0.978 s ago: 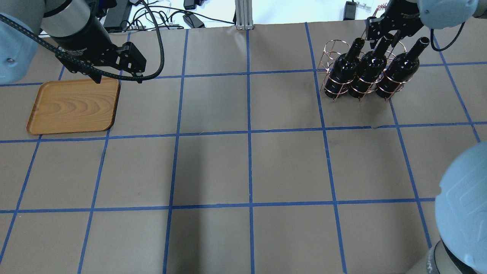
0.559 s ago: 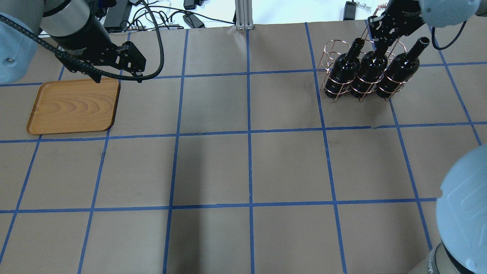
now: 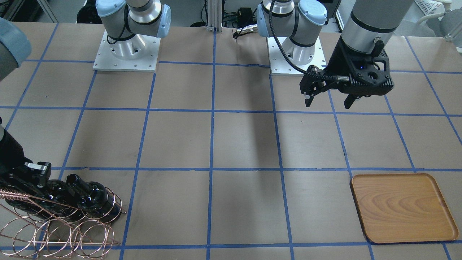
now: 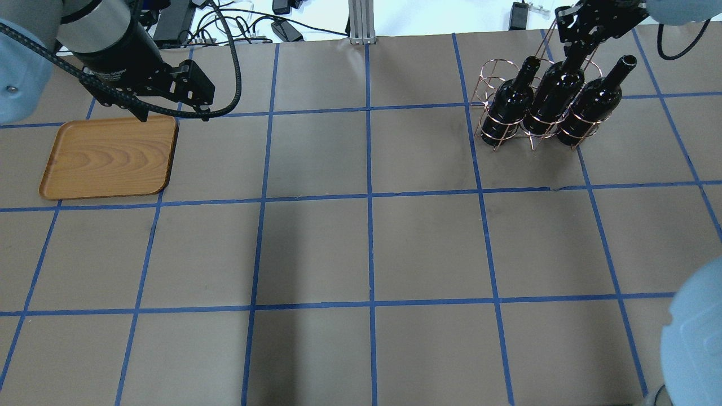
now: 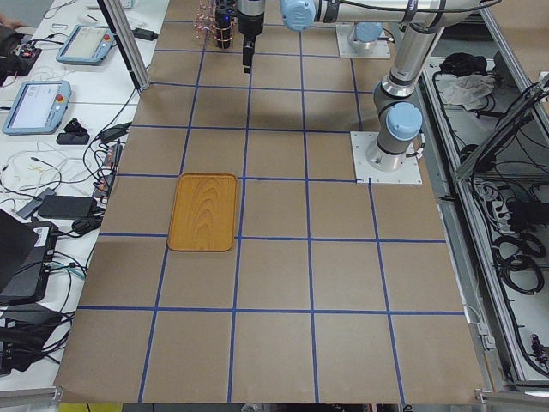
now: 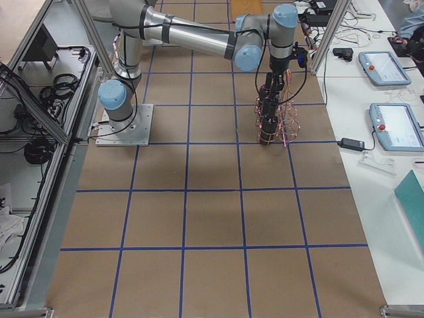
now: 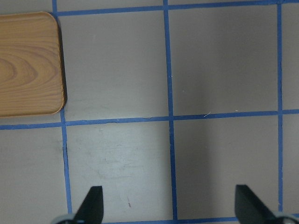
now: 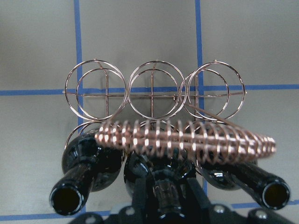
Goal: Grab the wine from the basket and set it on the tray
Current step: 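Lift the dark wine bottle out of the rack with the right gripper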
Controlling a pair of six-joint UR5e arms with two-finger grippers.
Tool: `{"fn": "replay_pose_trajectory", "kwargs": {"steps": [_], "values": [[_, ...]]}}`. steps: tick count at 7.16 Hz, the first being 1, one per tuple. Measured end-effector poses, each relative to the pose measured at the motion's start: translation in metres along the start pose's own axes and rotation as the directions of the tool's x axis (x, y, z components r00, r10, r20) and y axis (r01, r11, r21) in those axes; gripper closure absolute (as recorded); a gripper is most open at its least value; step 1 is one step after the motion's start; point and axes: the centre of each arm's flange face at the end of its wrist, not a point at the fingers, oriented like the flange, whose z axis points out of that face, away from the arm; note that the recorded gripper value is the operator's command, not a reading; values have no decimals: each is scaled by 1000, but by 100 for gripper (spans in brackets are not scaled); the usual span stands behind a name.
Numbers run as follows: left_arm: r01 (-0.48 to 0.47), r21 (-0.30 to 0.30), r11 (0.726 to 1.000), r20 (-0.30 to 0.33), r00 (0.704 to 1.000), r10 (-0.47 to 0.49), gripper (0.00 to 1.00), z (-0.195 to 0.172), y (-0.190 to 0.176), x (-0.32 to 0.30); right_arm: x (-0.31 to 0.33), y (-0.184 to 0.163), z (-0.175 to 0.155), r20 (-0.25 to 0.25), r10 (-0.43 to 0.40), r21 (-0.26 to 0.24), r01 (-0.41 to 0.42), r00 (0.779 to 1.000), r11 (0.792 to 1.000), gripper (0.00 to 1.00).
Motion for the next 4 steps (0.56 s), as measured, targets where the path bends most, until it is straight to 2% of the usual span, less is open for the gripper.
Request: {"fn": "replay_pose_trajectory", "kwargs": {"steps": [2,4], "values": [[4,5,1000,4,1000,-4,0,-2,-2,-2,-5,18,-46,-1,-4,13,4,1000,1000,76],[5,10,1000,6,1000,-5,0,-1,-4,-3,-16,43,-81,-4,-9,-7,9,1000,1000,78]]}}
